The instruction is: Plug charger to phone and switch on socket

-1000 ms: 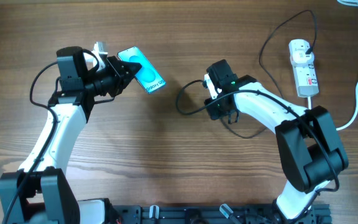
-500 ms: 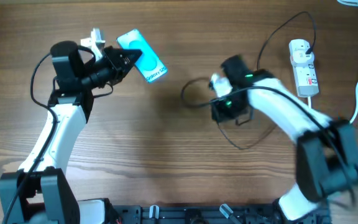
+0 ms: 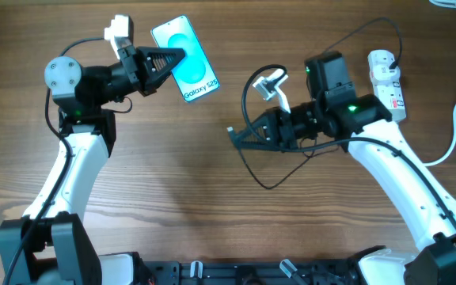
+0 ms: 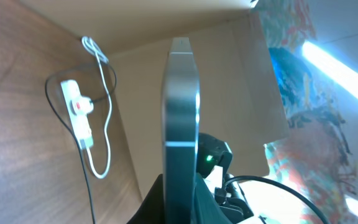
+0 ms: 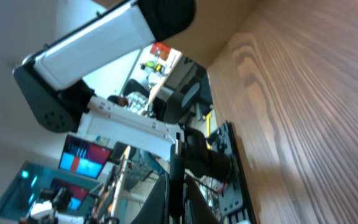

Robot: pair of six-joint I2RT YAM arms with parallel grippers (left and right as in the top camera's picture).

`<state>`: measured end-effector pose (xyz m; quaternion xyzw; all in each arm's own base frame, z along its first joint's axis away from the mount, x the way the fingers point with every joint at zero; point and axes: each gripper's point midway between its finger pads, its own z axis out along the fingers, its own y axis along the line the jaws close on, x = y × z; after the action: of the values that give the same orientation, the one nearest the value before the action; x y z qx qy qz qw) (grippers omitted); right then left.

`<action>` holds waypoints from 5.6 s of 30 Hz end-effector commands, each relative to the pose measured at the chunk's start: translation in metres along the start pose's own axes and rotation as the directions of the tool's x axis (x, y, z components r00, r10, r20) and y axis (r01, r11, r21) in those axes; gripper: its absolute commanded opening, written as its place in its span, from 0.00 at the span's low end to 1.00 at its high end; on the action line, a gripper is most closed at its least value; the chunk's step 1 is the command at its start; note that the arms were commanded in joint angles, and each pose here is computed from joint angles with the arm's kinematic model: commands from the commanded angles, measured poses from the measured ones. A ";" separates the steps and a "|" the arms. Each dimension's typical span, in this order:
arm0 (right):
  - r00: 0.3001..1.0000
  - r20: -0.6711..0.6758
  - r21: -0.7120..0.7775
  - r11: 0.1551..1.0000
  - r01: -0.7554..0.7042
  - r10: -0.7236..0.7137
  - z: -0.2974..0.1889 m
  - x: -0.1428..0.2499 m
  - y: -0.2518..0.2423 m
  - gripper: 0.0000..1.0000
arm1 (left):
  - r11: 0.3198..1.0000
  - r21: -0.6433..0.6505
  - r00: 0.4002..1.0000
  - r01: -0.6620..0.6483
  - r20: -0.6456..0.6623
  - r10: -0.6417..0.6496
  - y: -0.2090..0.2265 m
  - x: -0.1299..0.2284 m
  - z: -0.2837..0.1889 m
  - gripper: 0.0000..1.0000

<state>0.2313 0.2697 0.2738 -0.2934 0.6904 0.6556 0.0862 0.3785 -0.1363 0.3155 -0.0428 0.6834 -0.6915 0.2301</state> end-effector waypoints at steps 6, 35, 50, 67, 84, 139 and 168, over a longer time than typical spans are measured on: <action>0.985 0.032 0.070 0.983 -0.171 0.169 0.020 -0.019 -0.009 0.04 | 0.999 0.035 0.996 -0.024 -0.083 0.026 -0.019 0.018 0.011 0.04; 0.990 0.078 0.059 0.991 -0.122 0.118 0.019 -0.039 -0.003 0.04 | 0.998 0.028 0.992 0.056 -0.117 -0.052 -0.019 0.024 0.012 0.04; 0.990 0.063 0.036 0.991 -0.129 0.126 0.020 -0.037 0.001 0.04 | 0.999 0.036 0.990 0.039 -0.136 -0.033 -0.021 0.029 0.017 0.04; 0.986 0.072 0.033 0.987 -0.155 0.152 0.018 -0.040 0.001 0.04 | 0.999 0.048 0.991 -0.023 -0.134 0.029 -0.023 0.029 0.017 0.04; 0.984 0.073 0.027 0.985 -0.168 0.165 0.015 -0.040 0.001 0.04 | 0.999 0.046 0.994 -0.021 -0.107 0.025 -0.023 0.024 0.015 0.04; 0.968 0.152 0.077 0.974 -0.212 0.199 0.017 -0.057 -0.006 0.04 | 0.999 0.045 0.995 -0.026 -0.100 0.031 -0.023 0.021 0.012 0.04; 0.966 0.178 0.093 0.974 -0.206 0.187 0.028 -0.063 -0.005 0.04 | 0.996 0.060 0.992 -0.067 -0.105 0.073 -0.028 0.023 0.011 0.04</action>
<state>0.2732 0.3082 0.3016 -0.1636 0.7367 0.6512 0.0803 0.3679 -0.1512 0.3279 -0.0162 0.6742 -0.7049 0.2199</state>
